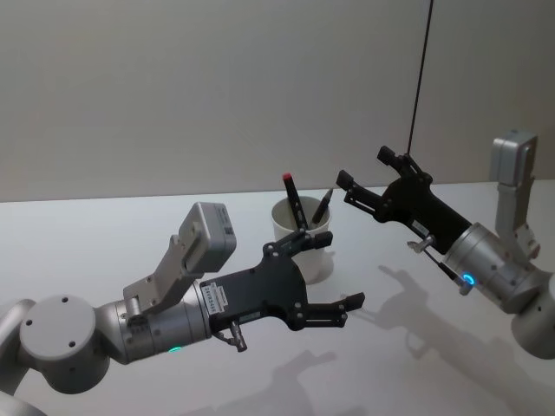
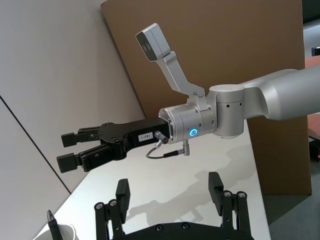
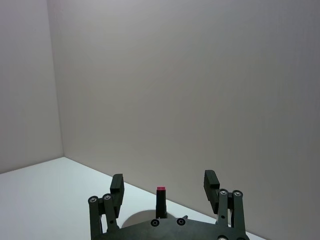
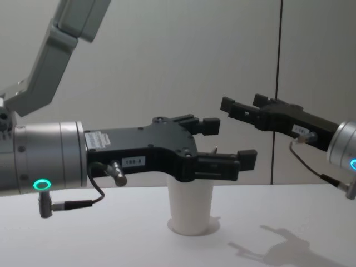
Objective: Place the pen into the pen holder.
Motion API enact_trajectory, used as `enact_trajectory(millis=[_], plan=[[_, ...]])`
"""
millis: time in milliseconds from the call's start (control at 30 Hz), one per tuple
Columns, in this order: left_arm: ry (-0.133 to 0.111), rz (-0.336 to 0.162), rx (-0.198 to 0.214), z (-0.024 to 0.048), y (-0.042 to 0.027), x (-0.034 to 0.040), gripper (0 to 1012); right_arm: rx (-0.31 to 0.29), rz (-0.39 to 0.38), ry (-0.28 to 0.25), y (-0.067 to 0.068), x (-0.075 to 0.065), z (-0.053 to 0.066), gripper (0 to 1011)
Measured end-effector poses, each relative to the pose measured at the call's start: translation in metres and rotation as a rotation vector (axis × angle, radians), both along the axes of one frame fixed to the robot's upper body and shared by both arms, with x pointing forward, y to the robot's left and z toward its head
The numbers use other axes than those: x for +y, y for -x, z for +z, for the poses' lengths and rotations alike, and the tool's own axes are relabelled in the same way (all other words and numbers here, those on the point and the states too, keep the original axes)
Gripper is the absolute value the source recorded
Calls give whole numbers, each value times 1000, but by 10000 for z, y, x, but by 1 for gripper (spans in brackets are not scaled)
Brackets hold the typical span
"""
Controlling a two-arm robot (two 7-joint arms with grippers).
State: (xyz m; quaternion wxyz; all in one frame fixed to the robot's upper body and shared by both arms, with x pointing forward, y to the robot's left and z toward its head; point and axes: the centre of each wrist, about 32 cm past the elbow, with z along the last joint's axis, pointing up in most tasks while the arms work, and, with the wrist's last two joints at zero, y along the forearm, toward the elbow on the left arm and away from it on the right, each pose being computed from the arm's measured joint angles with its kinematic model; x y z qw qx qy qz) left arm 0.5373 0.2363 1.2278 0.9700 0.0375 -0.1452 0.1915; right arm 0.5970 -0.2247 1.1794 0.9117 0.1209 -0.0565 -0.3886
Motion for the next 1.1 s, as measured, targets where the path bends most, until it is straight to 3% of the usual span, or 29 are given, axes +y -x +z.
enact_trajectory(millis=[667,867,1100], plan=[[1,4,0,-3,1,-1,1003,2,-4,0,16,-5,0,1002],[8,39,-1,-15,21,-19,1003,12,-25,5,82,-20,-12,1002],[22,109,-1,-40,63,-58,1003,40,-80,18,265,-50,-43,1001]])
